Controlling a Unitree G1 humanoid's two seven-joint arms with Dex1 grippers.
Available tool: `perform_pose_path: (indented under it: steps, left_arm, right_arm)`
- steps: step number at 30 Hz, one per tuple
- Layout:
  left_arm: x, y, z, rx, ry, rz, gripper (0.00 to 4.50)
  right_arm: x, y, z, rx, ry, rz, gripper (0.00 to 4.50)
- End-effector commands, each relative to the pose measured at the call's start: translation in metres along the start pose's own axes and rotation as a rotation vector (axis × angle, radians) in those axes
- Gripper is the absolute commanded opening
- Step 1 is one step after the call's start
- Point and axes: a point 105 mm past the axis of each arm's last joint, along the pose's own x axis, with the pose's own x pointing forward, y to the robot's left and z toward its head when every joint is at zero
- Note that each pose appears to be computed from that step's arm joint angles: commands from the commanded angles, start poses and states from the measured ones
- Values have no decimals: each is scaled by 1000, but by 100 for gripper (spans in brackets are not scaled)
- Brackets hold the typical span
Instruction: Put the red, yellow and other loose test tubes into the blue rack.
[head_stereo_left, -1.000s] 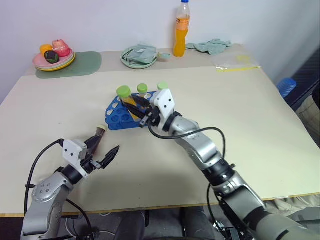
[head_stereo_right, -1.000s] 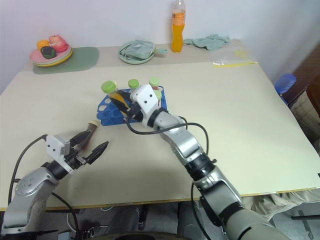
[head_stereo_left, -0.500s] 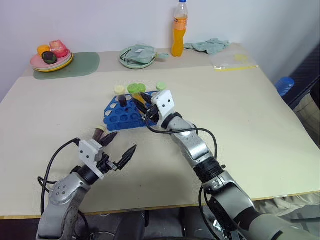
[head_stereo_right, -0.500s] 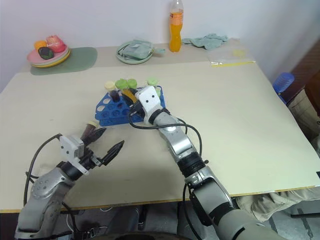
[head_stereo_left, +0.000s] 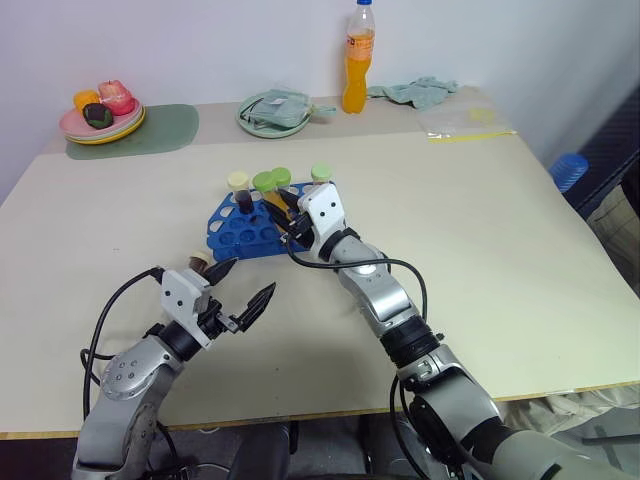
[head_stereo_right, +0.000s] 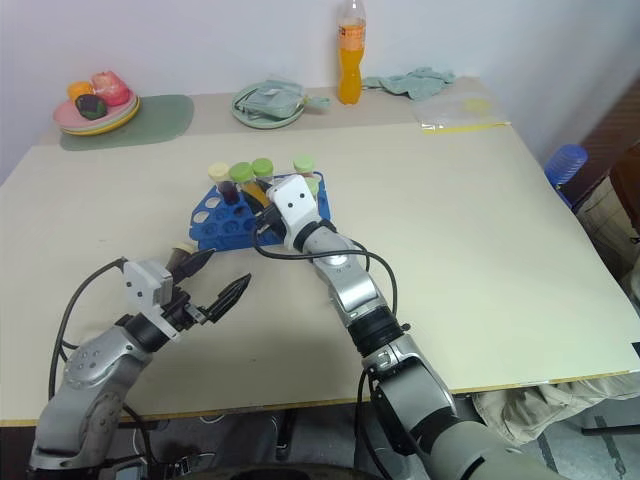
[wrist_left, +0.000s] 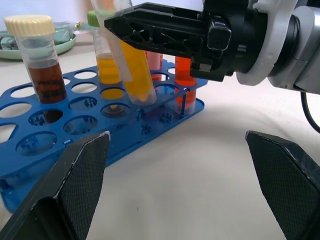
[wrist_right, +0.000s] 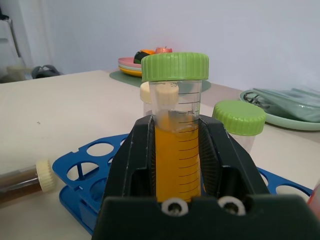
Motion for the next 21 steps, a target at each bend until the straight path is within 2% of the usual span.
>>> perform_pose_path:
  steps: [1, 8, 10, 11, 14, 15, 21]
  left_arm:
    - [2, -4, 15, 26, -44, -19, 450]
    - [1, -3, 16, 28, -39, -15, 450]
    - [1, -3, 16, 28, -37, -13, 450]
    - [0, -3, 16, 28, -37, -12, 450]
    - [-1, -1, 15, 27, -29, 4, 450]
    - [-2, 1, 15, 34, -21, 15, 450]
    - [-6, 26, 23, -20, 1, 109, 450]
  right_arm:
    - [-1, 6, 3, 10, -35, -2, 73]
    - [-8, 9, 0, 81, -61, -20, 73]
    - [-8, 10, 4, 97, -86, -19, 176]
    - [-8, 10, 6, 100, -96, -19, 214]
    - [-7, 9, 24, 72, -166, -23, 377]
    - [-7, 11, 31, 65, -190, -12, 413]
    - [-9, 22, 62, 43, -279, 78, 413]
